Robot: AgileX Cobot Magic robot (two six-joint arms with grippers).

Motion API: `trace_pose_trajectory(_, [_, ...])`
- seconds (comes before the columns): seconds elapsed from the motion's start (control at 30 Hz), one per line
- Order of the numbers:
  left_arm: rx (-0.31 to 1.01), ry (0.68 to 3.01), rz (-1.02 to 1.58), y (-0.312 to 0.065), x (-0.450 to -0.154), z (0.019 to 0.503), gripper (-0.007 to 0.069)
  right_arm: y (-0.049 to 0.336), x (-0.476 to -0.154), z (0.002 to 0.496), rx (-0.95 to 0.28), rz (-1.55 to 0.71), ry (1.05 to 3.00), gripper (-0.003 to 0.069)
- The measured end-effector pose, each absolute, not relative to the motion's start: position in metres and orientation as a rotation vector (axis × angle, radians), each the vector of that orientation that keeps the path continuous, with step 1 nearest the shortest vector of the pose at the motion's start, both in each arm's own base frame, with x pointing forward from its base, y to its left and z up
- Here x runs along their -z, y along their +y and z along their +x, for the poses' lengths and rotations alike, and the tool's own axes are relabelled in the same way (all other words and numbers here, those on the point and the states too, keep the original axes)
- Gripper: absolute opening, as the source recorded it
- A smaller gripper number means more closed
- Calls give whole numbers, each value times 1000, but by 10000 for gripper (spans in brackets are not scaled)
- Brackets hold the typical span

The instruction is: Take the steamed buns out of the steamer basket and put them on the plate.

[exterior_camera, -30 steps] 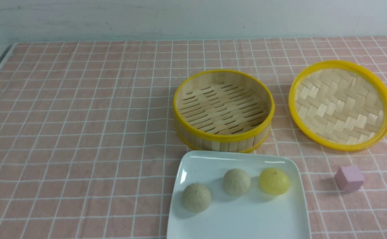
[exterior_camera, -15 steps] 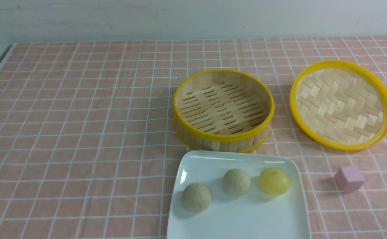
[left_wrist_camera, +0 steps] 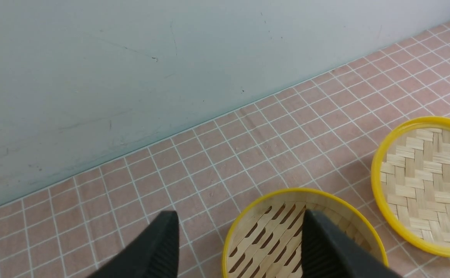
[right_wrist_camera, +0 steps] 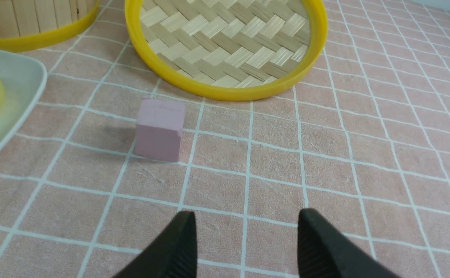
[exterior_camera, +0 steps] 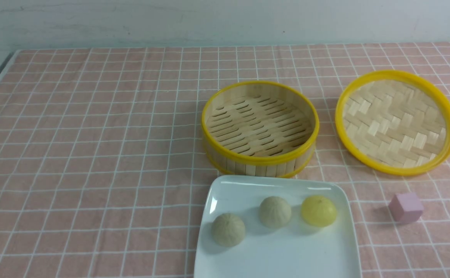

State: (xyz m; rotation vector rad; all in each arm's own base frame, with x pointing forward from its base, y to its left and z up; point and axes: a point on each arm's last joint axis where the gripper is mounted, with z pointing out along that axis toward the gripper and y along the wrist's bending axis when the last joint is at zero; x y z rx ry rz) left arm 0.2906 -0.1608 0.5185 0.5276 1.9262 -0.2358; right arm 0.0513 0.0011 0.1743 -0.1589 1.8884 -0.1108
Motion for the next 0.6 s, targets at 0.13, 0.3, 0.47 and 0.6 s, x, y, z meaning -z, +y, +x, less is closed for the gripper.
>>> trace_pose_trajectory(0.13, [236, 1927, 528, -161, -518, 291, 431, 1, -174, 51, 111, -159, 1888, 369])
trace_pose_trajectory(0.3, [233, 1926, 528, -161, -519, 291, 432, 1, -174, 51, 111, -159, 1888, 369])
trace_pose_trajectory(0.47, [104, 1925, 528, -153, -518, 294, 432, 1, -174, 51, 109, -157, 1889, 369])
trace_pose_trajectory(0.6, [-44, 2075, 484, -139, -504, 292, 432, 1, -174, 51, 109, -157, 1889, 369])
